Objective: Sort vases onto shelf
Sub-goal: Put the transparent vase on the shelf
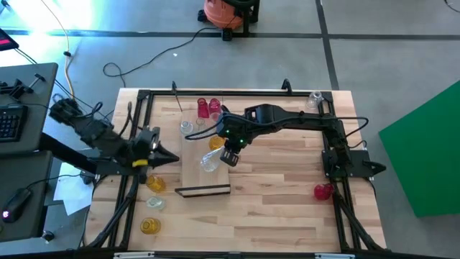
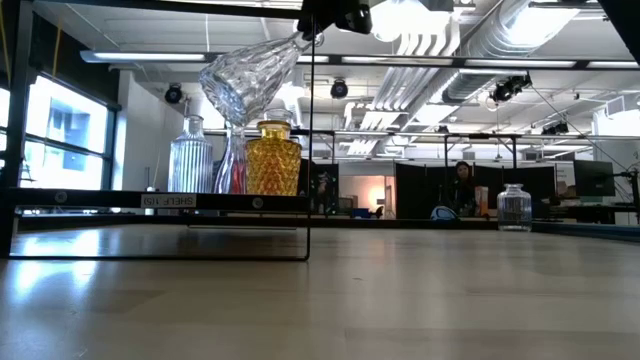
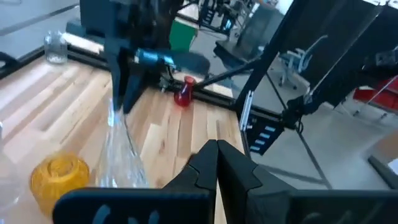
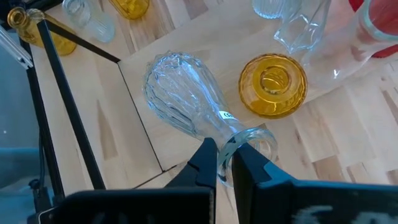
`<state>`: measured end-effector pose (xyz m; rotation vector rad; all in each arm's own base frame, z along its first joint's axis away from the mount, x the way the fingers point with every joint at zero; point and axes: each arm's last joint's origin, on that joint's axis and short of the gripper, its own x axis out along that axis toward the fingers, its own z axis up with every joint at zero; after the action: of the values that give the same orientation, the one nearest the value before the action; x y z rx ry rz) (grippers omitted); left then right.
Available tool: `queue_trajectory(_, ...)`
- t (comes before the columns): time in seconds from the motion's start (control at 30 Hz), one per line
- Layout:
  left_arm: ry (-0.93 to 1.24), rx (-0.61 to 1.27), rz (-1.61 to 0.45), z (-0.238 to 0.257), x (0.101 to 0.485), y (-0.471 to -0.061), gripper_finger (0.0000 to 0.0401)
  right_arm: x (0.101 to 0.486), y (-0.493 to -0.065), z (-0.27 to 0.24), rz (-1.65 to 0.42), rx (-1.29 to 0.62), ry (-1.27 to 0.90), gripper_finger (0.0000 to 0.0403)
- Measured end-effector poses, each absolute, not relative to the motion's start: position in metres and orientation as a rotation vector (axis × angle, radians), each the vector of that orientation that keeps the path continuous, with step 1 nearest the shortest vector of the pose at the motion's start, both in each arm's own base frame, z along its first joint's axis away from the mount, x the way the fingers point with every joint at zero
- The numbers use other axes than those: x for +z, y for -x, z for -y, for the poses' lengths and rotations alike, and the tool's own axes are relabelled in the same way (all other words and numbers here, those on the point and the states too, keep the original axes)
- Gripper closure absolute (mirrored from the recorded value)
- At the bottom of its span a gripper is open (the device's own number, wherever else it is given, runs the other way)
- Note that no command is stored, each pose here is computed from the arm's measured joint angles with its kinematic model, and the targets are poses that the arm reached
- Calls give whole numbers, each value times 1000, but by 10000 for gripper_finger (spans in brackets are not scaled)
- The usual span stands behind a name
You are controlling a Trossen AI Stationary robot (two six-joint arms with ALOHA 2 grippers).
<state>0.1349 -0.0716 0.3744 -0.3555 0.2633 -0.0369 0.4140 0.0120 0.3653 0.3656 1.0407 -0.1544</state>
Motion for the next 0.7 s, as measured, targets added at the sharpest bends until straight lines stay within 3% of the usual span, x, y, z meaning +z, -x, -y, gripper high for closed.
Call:
queue_trajectory(0.27, 219, 173, -452, 96, 323, -151, 401, 365, -414, -12, -1043, -133, -331, 403)
queue_trajectory(0.43, 241, 239, -512, 97, 302, -166, 401, 365, -412, -12, -1058, -134, -328, 403)
queue_trajectory(0.7, 434, 157, -489, 101, 285, -200, 401, 364, -410, -20, -1090, -115, -302, 403)
